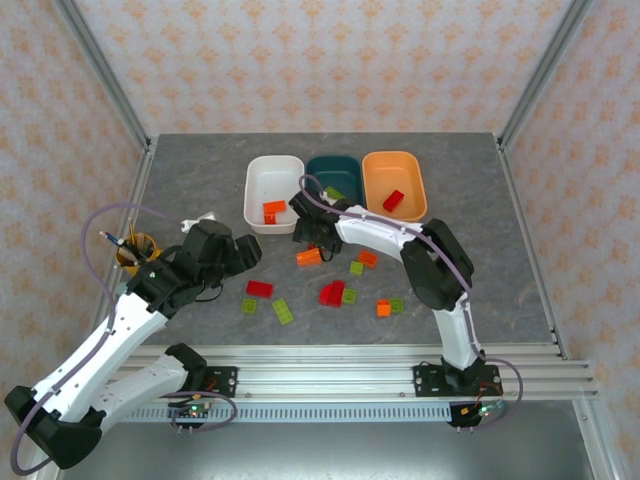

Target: Sort the legos into containers by color

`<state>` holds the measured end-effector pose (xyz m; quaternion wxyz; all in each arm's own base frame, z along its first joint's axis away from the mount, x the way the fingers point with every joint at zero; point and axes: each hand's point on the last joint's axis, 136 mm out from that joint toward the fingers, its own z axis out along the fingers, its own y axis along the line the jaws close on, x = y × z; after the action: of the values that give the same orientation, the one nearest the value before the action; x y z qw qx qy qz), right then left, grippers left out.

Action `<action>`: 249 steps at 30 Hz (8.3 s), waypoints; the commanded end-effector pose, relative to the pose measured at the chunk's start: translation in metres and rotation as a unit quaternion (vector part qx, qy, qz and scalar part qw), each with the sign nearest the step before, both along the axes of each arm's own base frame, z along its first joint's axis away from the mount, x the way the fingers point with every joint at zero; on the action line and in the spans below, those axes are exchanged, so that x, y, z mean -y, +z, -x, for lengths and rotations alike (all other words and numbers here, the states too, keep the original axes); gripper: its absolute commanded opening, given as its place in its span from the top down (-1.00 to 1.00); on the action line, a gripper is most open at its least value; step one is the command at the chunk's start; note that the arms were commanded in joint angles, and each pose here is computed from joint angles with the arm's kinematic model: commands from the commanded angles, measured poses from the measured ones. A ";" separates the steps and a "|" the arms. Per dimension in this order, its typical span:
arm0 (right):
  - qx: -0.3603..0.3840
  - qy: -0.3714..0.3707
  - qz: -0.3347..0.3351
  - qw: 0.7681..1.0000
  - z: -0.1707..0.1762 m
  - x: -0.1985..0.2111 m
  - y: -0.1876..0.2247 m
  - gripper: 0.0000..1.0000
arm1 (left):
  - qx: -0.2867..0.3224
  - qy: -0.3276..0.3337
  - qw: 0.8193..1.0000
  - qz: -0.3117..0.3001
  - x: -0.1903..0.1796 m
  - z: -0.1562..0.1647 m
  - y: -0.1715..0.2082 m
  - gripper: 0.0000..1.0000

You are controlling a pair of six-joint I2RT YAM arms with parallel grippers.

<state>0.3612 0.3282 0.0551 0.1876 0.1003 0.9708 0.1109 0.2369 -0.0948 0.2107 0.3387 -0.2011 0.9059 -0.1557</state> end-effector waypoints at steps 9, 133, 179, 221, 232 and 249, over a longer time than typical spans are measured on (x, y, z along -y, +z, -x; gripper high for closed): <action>-0.016 -0.029 0.055 0.998 -0.007 0.010 -0.021 -0.03 | 0.007 0.017 1.000 -0.004 -0.014 0.014 0.006 -0.66; 0.209 -0.071 -0.171 0.960 0.004 0.171 0.205 -0.58 | -0.202 -0.154 0.958 -0.134 0.149 -0.175 -0.066 0.33; 0.101 0.128 -0.062 0.985 0.105 0.117 0.126 -0.56 | -0.193 -0.085 0.976 -0.048 0.105 -0.079 -0.076 -0.66; -0.095 -0.063 0.102 0.988 0.162 0.188 0.026 -0.34 | -0.100 -0.030 0.994 -0.016 0.010 0.039 -0.066 -0.60; -0.164 -0.137 0.008 0.977 0.167 0.197 -0.016 -0.56 | -0.099 -0.042 0.994 -0.010 0.015 0.039 -0.064 -0.59; -0.209 -0.177 -0.003 0.962 0.176 0.203 -0.037 -0.25 | -0.100 -0.043 0.994 0.001 0.022 0.033 -0.063 -0.60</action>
<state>0.1890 0.1302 0.0214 0.0042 0.2784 0.9582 0.0662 0.2001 -0.1125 0.1399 0.2296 -0.1844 0.9452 -0.1406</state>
